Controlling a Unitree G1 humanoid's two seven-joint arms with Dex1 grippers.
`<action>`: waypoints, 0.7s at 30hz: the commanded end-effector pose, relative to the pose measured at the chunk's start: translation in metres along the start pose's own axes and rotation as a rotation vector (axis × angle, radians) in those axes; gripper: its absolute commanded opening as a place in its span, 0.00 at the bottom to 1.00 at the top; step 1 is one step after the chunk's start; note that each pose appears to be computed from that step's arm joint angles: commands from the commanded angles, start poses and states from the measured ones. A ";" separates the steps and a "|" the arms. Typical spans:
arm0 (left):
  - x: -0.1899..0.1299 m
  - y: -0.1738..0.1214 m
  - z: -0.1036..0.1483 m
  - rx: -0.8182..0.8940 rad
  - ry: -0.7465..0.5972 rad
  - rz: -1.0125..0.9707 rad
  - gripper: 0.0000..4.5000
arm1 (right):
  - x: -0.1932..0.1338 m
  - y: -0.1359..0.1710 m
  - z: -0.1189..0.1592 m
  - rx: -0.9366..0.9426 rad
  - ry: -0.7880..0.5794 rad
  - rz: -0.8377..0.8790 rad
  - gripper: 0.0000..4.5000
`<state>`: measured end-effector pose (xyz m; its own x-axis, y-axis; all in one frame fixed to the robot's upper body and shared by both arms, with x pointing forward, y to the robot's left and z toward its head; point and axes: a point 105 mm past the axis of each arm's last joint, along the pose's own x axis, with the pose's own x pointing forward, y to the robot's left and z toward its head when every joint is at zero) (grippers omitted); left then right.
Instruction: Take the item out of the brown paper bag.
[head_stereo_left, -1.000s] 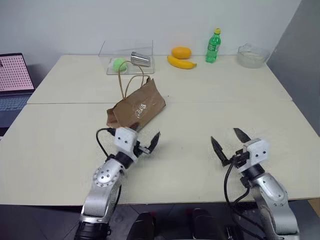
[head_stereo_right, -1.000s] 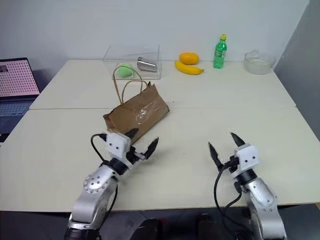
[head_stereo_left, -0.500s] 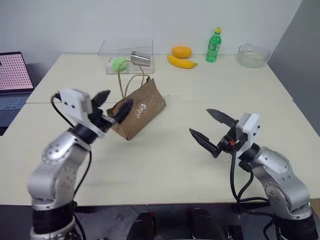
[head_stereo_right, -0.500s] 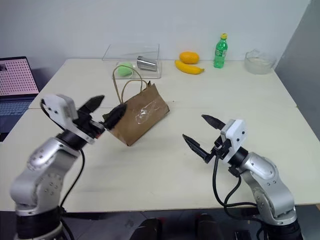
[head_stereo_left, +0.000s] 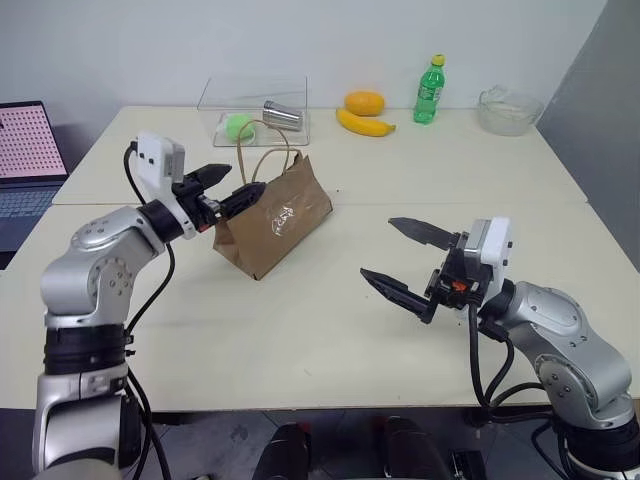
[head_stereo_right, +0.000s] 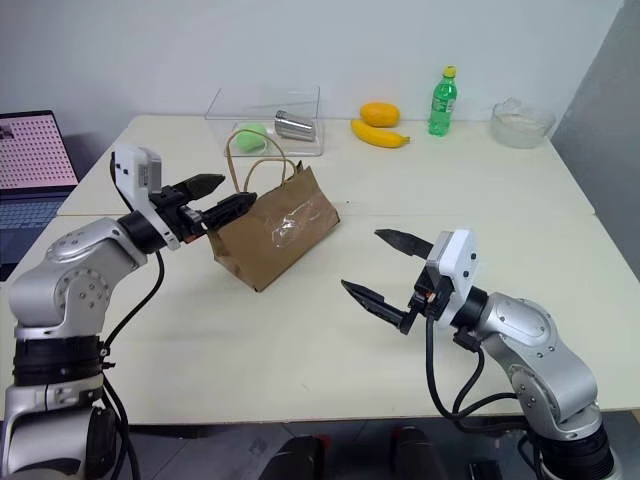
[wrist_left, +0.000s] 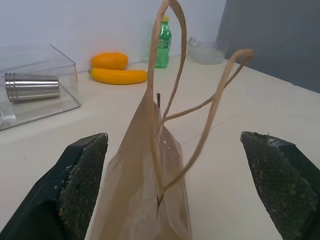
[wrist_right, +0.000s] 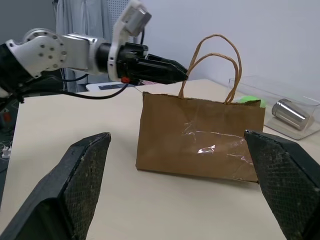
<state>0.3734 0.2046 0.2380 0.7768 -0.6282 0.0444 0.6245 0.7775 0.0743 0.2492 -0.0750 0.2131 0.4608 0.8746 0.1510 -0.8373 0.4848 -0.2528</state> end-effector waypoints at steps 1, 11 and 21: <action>0.006 0.009 0.018 0.089 -0.022 -0.011 1.00 | -0.002 0.003 0.011 -0.036 -0.021 -0.002 1.00; 0.027 0.018 0.038 0.147 -0.046 -0.071 1.00 | -0.005 0.003 0.013 -0.049 -0.008 -0.021 1.00; 0.043 0.019 0.048 0.192 -0.045 -0.122 0.36 | -0.005 0.004 0.013 -0.059 0.007 -0.005 1.00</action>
<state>0.4165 0.1941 0.2687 0.7043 -0.7094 0.0279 0.6900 0.6933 0.2081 0.2469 -0.0782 0.2132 0.4871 0.8652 0.1194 -0.8217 0.5003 -0.2730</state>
